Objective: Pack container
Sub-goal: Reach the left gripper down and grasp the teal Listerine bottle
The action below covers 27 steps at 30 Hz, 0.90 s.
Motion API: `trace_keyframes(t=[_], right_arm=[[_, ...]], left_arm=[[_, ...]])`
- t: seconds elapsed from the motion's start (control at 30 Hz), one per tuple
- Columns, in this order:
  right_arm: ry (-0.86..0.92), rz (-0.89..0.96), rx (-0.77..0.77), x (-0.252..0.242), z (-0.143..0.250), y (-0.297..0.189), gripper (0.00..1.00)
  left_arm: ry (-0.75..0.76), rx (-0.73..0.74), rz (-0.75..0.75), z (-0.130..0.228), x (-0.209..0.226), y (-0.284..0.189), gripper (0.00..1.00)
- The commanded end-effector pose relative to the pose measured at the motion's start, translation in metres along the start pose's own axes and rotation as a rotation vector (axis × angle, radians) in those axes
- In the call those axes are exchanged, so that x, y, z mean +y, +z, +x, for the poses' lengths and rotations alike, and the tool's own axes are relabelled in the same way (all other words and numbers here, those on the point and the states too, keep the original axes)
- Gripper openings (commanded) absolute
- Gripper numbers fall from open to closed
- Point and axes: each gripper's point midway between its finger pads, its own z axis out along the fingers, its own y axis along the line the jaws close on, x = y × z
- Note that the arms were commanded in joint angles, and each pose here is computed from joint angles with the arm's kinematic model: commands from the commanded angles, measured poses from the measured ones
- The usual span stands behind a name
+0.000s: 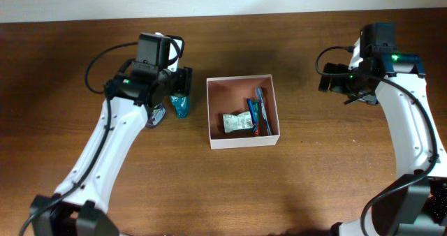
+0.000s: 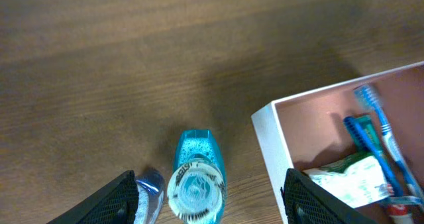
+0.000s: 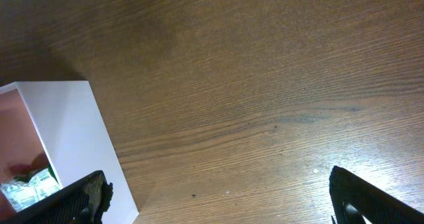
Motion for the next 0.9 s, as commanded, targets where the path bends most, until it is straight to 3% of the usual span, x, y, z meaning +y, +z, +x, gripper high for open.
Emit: trace_keyframes(t=[0.0, 0.23, 0.33, 0.87], right_arm=[[0.008, 0.007, -0.015, -0.002, -0.003, -0.004, 0.98], [0.008, 0.007, -0.015, -0.002, -0.003, -0.004, 0.98], [0.008, 0.007, -0.015, -0.002, -0.003, -0.004, 0.98], [0.008, 0.007, -0.015, -0.002, -0.003, -0.004, 0.98]], left_arm=[[-0.013, 0.027, -0.014, 0.001, 0.002, 0.017, 0.7], [-0.011, 0.067, -0.022, 0.01, 0.003, 0.033, 0.69], [-0.011, 0.071, -0.024, 0.011, 0.003, 0.034, 0.58], [-0.007, 0.089, -0.085, 0.016, 0.014, 0.036, 0.59]])
